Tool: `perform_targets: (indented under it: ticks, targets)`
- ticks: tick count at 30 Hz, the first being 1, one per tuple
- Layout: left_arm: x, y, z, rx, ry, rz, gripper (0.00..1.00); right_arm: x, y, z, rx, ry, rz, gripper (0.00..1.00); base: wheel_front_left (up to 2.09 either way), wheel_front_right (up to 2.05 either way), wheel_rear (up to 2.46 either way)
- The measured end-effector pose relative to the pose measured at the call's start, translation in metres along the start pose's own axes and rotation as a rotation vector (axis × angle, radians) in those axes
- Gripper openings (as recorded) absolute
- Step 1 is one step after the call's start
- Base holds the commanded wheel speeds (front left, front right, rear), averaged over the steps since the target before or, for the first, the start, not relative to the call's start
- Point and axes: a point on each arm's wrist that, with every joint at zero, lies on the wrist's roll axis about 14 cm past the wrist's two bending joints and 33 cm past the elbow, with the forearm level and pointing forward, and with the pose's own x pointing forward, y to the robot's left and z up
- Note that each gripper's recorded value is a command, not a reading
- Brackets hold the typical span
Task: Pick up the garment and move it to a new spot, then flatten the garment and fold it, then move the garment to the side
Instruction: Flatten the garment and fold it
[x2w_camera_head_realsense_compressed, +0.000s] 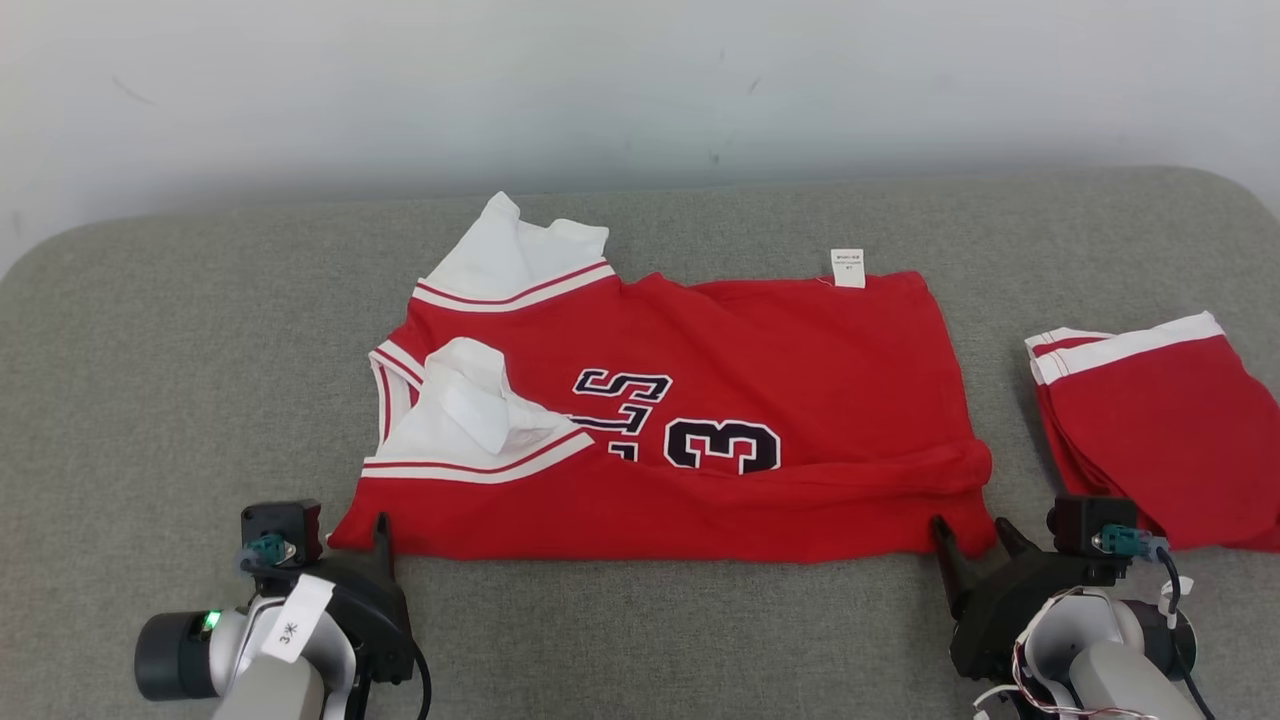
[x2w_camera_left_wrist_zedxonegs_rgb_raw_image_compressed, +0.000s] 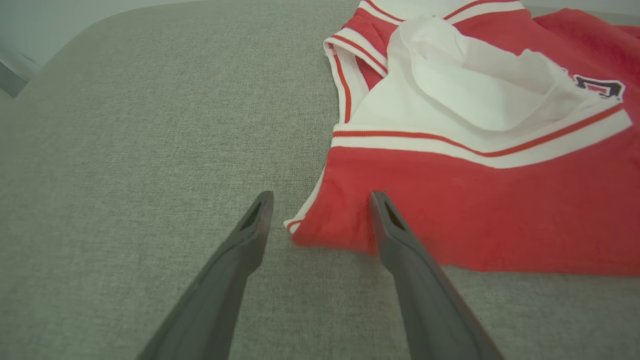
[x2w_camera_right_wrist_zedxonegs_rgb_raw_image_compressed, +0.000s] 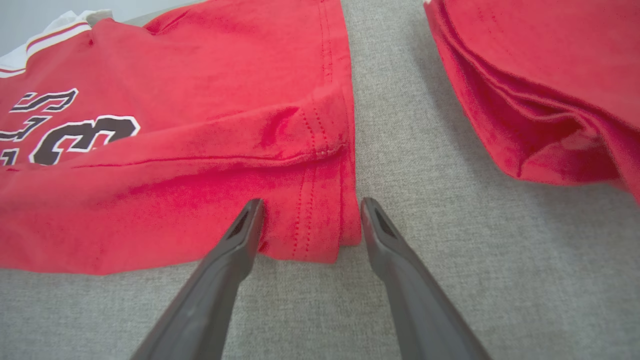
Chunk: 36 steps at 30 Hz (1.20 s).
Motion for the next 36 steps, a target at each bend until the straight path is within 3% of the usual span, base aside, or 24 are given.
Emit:
perform_targets:
  ticks: [12, 13, 14, 15, 20, 21, 23, 36]
  targets:
    - [0.003, 0.002, -0.013, -0.003, 0.039, 0.008, 1.00, 0.006, -0.001, -0.004, -0.012, 0.023, -0.006, 1.00, 0.00, 0.00, 0.00]
    - [0.004, 0.002, -0.012, -0.005, 0.039, 0.009, 0.92, 0.006, -0.002, -0.007, -0.013, 0.029, -0.007, 1.00, 0.00, 0.00, 0.00]
    - [0.005, 0.001, -0.011, -0.005, 0.040, 0.006, 0.09, 0.006, -0.002, -0.008, -0.013, 0.035, -0.009, 1.00, 0.00, 0.00, 0.00]
    - [0.005, -0.001, -0.013, -0.010, 0.047, 0.000, 0.00, 0.006, -0.003, -0.010, -0.013, 0.039, -0.009, 1.00, 0.00, 0.00, 0.00]
    - [0.005, -0.003, -0.018, -0.014, 0.065, -0.008, 0.00, 0.007, -0.004, -0.012, -0.015, 0.051, -0.010, 1.00, 0.00, 0.00, 0.00]
    - [0.005, -0.004, -0.018, -0.015, 0.066, -0.012, 0.00, 0.007, -0.004, -0.011, -0.015, 0.054, -0.010, 0.55, 0.00, 0.00, 0.00]
    - [0.004, -0.004, -0.020, -0.015, 0.071, -0.014, 0.00, 0.008, -0.003, -0.011, -0.016, 0.056, -0.006, 0.00, 0.00, 0.00, 0.00]
    - [-0.009, -0.012, -0.015, -0.071, 0.037, -0.034, 0.00, -0.007, -0.003, -0.017, 0.005, 0.042, 0.002, 0.00, 0.00, 0.00, 0.00]
